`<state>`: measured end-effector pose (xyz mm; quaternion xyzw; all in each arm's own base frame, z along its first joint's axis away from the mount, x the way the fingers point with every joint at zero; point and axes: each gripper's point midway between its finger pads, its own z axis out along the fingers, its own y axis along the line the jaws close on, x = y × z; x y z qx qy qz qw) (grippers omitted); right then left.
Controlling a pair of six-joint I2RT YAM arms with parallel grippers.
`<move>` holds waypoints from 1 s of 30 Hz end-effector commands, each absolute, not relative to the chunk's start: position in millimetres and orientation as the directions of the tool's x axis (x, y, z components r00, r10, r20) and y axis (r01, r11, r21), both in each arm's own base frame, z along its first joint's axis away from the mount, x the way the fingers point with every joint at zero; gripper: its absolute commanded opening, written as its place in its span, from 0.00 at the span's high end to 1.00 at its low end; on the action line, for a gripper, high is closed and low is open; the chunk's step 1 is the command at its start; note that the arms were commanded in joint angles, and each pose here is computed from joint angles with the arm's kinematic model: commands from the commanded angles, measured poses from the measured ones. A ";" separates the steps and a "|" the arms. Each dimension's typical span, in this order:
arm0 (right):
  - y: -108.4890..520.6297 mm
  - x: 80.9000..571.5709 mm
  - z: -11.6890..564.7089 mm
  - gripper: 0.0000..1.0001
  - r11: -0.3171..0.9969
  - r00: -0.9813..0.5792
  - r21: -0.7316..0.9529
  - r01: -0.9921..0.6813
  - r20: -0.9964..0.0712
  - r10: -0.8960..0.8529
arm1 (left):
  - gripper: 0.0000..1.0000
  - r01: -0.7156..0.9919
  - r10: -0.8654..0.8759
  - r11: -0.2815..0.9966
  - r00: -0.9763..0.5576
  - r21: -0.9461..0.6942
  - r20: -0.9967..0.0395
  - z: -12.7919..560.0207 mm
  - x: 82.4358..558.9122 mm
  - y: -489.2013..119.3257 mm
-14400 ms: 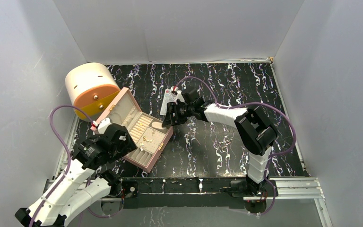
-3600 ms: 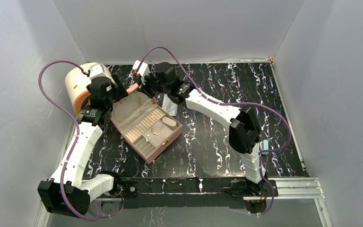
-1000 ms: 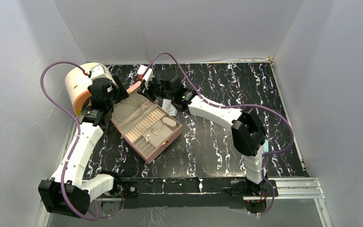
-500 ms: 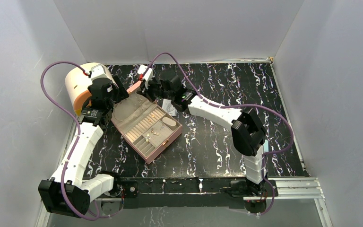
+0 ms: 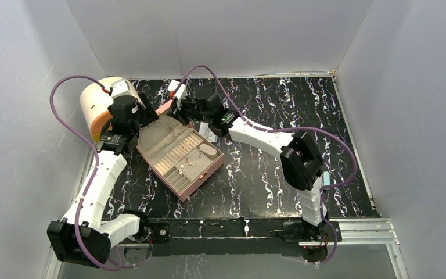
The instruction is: Organize the mixed jewelry
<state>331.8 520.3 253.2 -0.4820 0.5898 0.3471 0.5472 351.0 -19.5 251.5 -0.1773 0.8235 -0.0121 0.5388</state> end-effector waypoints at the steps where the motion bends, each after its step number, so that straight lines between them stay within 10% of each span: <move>1: 528.4 335.6 299.1 1.00 0.312 0.128 -0.146 -0.939 -0.989 -0.079 | 0.28 -0.274 -0.302 0.937 -0.333 -0.215 -0.893 257.2 351.7 -19.9; 30: 534.5 352.5 284.6 1.00 0.370 0.082 -0.116 -0.922 -0.991 -0.108 | 0.28 -0.269 -0.297 0.940 -0.334 -0.211 -0.895 258.5 351.7 -21.1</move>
